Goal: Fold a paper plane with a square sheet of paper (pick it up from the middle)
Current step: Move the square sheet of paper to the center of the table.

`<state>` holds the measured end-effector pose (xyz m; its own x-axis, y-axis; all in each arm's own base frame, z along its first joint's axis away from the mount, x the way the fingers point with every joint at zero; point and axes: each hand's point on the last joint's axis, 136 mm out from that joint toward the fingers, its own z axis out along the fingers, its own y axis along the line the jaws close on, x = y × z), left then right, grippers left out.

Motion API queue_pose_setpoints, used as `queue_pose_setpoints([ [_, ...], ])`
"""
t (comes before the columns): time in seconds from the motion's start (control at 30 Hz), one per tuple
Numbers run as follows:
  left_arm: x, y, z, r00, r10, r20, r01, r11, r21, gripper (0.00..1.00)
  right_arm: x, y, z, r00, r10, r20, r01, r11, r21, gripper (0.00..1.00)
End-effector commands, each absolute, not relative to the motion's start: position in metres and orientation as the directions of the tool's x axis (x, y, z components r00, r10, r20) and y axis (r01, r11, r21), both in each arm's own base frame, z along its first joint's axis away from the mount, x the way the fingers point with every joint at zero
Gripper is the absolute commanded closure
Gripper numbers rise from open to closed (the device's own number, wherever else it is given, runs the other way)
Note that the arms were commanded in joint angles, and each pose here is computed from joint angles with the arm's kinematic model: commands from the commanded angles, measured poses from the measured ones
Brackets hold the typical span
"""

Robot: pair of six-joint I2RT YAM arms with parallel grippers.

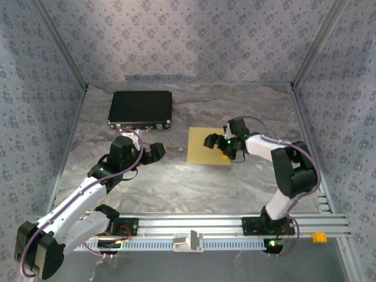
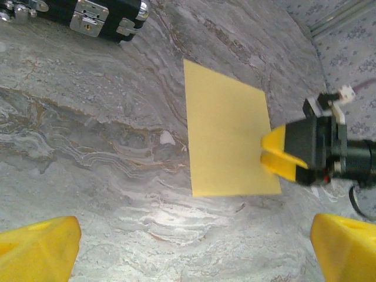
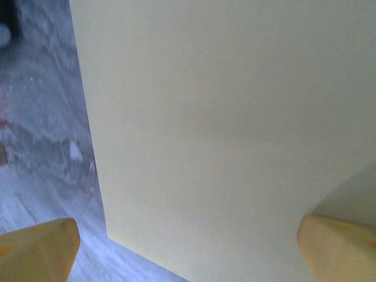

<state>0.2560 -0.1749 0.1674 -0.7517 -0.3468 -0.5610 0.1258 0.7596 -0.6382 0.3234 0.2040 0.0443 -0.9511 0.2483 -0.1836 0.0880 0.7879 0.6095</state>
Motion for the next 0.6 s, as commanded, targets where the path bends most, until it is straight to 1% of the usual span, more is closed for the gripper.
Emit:
queue_pose_setpoints([
  [0.0, 0.252, -0.167, 0.151, -0.763, -0.365, -0.533, 0.06, 0.781, -0.621, 0.0, 0.269, 0.202, 0.007, -0.951, 0.306, -0.047, 0.24, 0.827, 0.508, 0.01],
  [0.13, 0.251, -0.162, 0.149, -0.754, -0.359, -0.55, 0.06, 0.796, -0.603, 0.0, 0.259, 0.217, 0.022, -0.946, 0.303, -0.118, 0.2, 0.827, 0.526, 0.01],
  [0.23, 0.25, -0.162, 0.154, -0.745, -0.352, -0.567, 0.085, 0.792, -0.604, 0.0, 0.269, 0.223, 0.044, -0.936, 0.31, -0.166, 0.167, 0.807, 0.567, 0.01],
  [0.33, 0.249, -0.163, 0.158, -0.74, -0.355, -0.572, 0.1, 0.782, -0.615, 0.0, 0.281, 0.234, 0.065, -0.942, 0.273, -0.195, 0.101, 0.785, 0.611, 0.01],
  [0.4, 0.248, -0.163, 0.158, -0.742, -0.369, -0.56, 0.086, 0.777, -0.624, 0.0, 0.29, 0.237, 0.068, -0.946, 0.256, -0.198, 0.086, 0.789, 0.608, 0.01],
  [0.57, 0.246, -0.161, 0.158, -0.741, -0.375, -0.557, 0.075, 0.778, -0.624, 0.0, 0.303, 0.243, 0.058, -0.962, 0.229, -0.149, 0.087, 0.775, 0.626, 0.01],
])
